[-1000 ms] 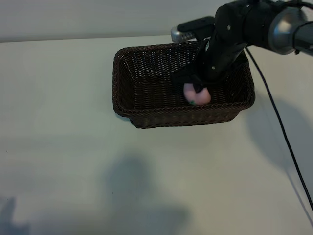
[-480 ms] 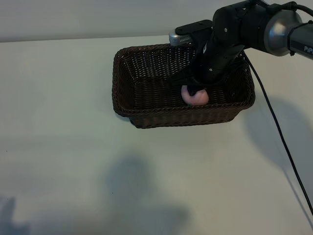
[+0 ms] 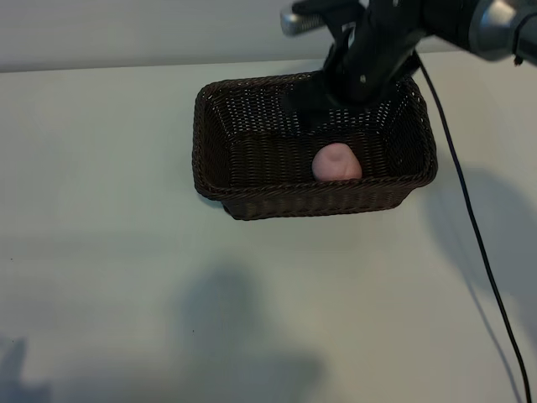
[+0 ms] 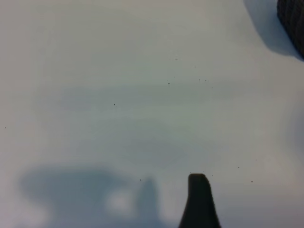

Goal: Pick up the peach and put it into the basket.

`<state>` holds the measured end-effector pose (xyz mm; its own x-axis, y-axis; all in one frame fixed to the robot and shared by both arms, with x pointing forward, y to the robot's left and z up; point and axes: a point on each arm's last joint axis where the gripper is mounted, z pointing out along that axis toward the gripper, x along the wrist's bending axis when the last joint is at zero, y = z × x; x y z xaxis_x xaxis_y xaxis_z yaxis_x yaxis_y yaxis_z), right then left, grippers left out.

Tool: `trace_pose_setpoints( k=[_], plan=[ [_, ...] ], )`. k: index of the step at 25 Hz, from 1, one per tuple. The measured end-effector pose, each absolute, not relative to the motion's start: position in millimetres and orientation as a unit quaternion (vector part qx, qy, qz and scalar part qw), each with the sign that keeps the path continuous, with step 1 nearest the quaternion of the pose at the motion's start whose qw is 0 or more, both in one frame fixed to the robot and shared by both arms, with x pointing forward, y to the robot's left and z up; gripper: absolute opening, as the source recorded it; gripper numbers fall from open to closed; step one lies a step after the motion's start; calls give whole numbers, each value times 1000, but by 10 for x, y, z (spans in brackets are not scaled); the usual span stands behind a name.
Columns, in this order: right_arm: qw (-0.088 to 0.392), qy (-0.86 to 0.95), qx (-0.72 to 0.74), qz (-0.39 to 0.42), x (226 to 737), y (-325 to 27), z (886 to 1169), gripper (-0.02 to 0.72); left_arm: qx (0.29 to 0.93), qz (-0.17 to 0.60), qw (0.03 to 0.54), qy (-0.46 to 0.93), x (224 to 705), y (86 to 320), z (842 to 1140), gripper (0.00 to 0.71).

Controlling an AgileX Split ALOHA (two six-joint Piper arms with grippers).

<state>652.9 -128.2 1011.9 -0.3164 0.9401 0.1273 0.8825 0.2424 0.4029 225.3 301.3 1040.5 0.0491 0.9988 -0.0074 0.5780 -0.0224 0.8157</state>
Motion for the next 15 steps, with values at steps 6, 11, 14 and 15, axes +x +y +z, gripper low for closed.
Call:
trace_pose_setpoints(
  k=[6,11,14,15],
  plan=[
    [102,765,605,196,6684,-1581,10375,598,642,314,335,614,2253,3013,10405,530],
    [124,717,664,170,6847,-2326,10420,596,642,314,335,614,2253,3013,10405,530],
    [132,685,699,156,6884,-2811,10415,596,642,314,335,614,2253,3013,10405,530],
    [135,677,707,152,6885,-2939,10414,596,642,314,335,614,2253,3013,10405,530]
  ],
)
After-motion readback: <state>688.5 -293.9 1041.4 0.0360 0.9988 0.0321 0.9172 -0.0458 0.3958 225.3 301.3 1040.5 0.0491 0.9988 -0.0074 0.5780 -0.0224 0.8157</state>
